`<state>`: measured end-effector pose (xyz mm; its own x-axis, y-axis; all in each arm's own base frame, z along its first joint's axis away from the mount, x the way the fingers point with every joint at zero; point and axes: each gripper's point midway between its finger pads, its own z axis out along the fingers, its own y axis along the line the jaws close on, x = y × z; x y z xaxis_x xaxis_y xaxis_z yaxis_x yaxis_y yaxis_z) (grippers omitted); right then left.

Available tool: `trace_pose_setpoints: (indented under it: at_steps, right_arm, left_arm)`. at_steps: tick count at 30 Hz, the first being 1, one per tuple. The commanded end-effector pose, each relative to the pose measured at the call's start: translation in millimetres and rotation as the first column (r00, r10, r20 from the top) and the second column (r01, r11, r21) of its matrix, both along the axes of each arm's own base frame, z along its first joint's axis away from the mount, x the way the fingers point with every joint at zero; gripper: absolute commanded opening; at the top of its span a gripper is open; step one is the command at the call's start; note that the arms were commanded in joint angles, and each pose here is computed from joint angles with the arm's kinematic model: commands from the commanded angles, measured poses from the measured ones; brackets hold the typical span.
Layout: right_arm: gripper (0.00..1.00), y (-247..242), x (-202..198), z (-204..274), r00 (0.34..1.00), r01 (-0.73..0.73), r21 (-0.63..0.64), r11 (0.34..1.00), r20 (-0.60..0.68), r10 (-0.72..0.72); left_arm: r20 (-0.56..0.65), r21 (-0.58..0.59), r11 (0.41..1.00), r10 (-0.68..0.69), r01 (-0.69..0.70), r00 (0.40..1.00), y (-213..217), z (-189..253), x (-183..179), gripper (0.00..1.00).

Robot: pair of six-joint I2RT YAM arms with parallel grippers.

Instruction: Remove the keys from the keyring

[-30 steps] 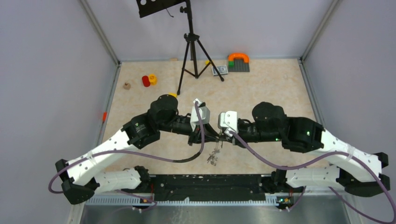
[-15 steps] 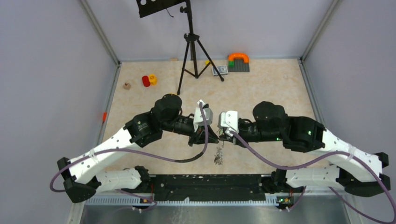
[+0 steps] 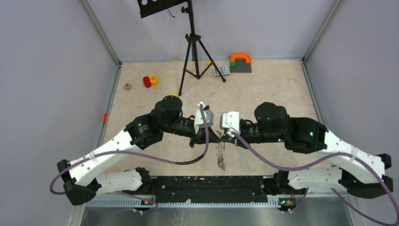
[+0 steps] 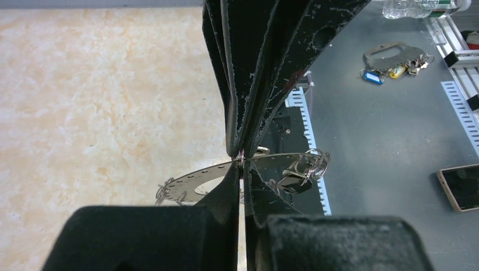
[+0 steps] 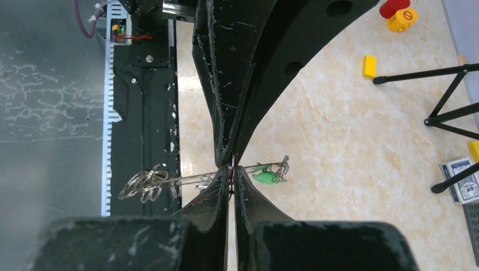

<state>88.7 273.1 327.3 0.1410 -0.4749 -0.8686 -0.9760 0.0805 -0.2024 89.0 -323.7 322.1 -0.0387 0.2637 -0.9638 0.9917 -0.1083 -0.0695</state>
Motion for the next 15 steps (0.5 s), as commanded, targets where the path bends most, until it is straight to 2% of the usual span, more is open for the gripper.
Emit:
trace_pose_setpoints:
  at_steps: [1, 5, 7, 10, 15]
  right_arm:
    - [0.05, 6.3, 4.5, 43.5, 0.998, 0.011, 0.161, 0.987, 0.065, -0.022]
    - [0.26, 4.0, 4.3, 53.7, 0.997, 0.025, 0.226, 0.974, 0.067, -0.041]
    - [0.33, 2.8, 3.1, 60.1, 0.997, 0.024, 0.263, 0.965, 0.069, -0.044]
    - [0.38, 0.2, 1.8, 70.7, 0.996, 0.028, 0.317, 0.948, 0.068, -0.053]
    - [0.39, -6.7, 1.3, 70.6, 0.996, 0.066, 0.39, 0.919, 0.037, -0.087]
  left_arm:
    - [0.07, -0.137, 0.991, 0.017, -0.008, 0.997, -0.5, 27.4, 0.1, 0.0]
    - [0.07, -0.208, 0.978, 0.05, -0.035, 0.996, 1.7, 34.3, 0.5, 0.0]
    - [0.067, -0.225, 0.973, 0.061, -0.045, 0.996, 2.2, 35.7, 1.1, 0.0]
    - [0.057, -0.239, 0.97, 0.068, -0.053, 0.996, 1.9, 35.5, 1.6, 0.0]
    - [0.046, -0.264, 0.962, 0.086, -0.071, 0.995, 2.9, 35.5, 2.4, 0.0]
